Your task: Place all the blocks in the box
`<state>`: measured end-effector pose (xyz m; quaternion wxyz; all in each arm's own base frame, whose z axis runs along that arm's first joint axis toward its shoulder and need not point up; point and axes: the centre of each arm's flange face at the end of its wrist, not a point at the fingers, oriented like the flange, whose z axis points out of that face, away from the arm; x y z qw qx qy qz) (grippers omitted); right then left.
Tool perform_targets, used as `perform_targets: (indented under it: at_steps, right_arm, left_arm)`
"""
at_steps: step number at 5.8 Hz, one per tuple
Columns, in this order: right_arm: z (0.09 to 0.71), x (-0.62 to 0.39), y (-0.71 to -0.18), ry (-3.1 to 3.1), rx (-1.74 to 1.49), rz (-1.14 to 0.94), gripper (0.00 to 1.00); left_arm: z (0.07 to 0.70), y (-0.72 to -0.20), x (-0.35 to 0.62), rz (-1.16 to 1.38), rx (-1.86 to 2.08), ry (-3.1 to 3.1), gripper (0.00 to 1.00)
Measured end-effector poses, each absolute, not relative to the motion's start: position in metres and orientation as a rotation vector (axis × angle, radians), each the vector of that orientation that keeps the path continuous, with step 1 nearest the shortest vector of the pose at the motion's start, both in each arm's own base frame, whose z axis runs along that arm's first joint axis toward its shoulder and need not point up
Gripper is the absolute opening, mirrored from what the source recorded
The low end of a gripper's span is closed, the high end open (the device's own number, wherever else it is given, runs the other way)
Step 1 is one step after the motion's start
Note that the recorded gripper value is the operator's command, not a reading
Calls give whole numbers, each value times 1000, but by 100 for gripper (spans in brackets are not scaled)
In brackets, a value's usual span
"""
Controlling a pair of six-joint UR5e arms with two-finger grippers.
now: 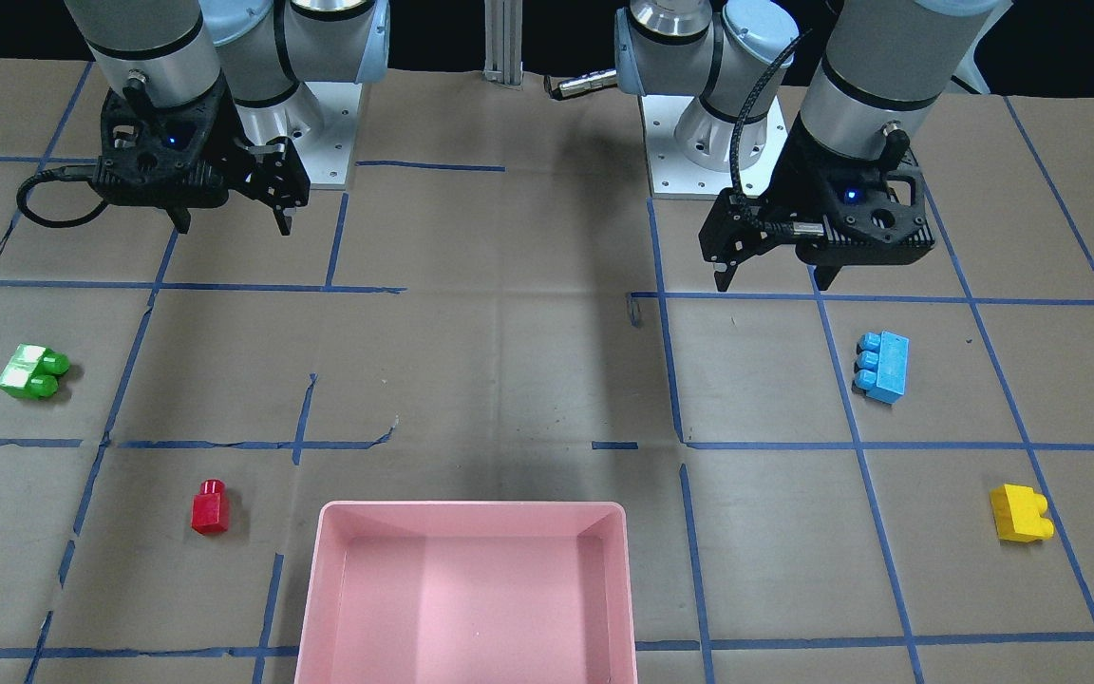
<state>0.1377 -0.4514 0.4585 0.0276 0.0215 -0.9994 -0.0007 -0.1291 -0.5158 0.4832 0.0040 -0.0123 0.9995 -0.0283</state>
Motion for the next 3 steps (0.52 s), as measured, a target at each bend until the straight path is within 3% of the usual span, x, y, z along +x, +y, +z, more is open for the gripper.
perform_targets:
  at_steps: [3]
  right_arm:
    - [449,138,-459,-3086,67,-21,100]
  left_arm:
    - [481,-517,-130,-95,-42,3134,100]
